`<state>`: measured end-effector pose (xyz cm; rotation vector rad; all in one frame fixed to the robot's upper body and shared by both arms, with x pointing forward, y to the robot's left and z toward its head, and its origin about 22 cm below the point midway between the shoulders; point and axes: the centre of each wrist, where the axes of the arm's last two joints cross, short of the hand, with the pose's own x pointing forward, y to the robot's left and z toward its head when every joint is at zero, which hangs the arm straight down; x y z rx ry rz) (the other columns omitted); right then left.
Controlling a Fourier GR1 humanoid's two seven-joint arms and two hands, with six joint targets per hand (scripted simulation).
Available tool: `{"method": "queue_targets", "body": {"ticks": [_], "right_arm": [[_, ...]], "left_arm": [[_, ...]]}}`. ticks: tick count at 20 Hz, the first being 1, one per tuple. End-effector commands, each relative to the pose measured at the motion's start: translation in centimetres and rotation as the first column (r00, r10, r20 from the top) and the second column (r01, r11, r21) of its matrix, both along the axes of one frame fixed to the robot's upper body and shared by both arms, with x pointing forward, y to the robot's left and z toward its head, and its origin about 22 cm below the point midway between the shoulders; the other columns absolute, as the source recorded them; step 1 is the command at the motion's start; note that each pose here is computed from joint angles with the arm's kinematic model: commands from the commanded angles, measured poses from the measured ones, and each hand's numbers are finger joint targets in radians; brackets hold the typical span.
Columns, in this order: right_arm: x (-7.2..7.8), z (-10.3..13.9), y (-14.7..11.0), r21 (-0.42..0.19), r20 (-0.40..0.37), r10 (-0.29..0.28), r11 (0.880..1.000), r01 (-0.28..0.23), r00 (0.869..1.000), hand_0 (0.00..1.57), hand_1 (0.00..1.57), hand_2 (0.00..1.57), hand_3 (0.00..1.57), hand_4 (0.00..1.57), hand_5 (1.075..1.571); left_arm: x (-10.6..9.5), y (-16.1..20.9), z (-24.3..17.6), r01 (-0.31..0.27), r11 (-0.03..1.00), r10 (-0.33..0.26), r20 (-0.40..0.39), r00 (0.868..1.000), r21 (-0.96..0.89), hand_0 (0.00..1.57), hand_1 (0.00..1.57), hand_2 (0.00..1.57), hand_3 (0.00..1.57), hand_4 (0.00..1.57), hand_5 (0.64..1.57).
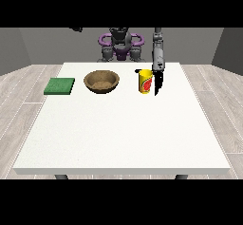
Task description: Pick the cup and pour the ball into the bowl, then pick the bowl and place it on the pad
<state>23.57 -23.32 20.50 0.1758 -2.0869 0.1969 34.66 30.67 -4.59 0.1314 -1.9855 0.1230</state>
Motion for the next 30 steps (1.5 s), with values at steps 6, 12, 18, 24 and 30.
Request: {"method": "queue_targets", "body": {"ticks": [6, 12, 18, 24, 30], "right_arm": [[-1.9, 1.5, -2.1, -0.009, 0.064, 0.057, 0.998, -0.057, 0.996, 0.0, 0.0, 0.0, 0.0, 0.0, 1.56], [-0.9, 0.9, -4.9, 0.018, -0.06, -0.028, 0.999, 0.029, 0.998, 0.0, 0.0, 0.0, 0.0, 0.11, 1.559], [1.1, -0.5, -5.2, 0.042, -0.119, -0.06, 0.997, 0.065, 0.991, 0.0, 0.0, 0.0, 0.0, 0.19, 1.558], [2.0, -2.6, -5.4, 0.02, -0.155, -0.031, 0.999, 0.034, 0.987, 0.0, 0.0, 0.0, 0.0, 0.26, 1.561], [2.3, -1.0, -4.0, 0.018, -0.064, 0.04, 0.999, -0.039, 0.997, 0.0, 0.0, 0.0, 0.0, 0.31, 1.562]], "left_arm": [[-1.9, 3.7, -1.4, -0.21, 0.938, 0.193, 0.087, 0.977, 0.275, 1.32, 1.32, 1.57, 1.57, 1.02, 1.487], [-1.7, -0.8, -3.1, -0.139, 0.934, 0.154, -0.018, 0.988, 0.328, 1.34, 1.34, 1.57, 1.57, 1.05, 1.478], [2.9, -3.5, 1.8, -0.123, 0.847, 0.137, 0.011, 0.991, 0.517, 1.36, 1.36, 1.57, 1.57, 1.12, 1.499], [5.5, -7.5, 4.6, -0.234, 0.661, 0.255, 0.08, 0.964, 0.713, 1.4, 1.4, 1.57, 1.57, 1.06, 1.548], [7.5, -8.2, 7.0, -0.342, 0.49, 0.354, 0.176, 0.919, 0.802, 1.39, 1.39, 1.57, 1.57, 0.92, 1.561]]}}
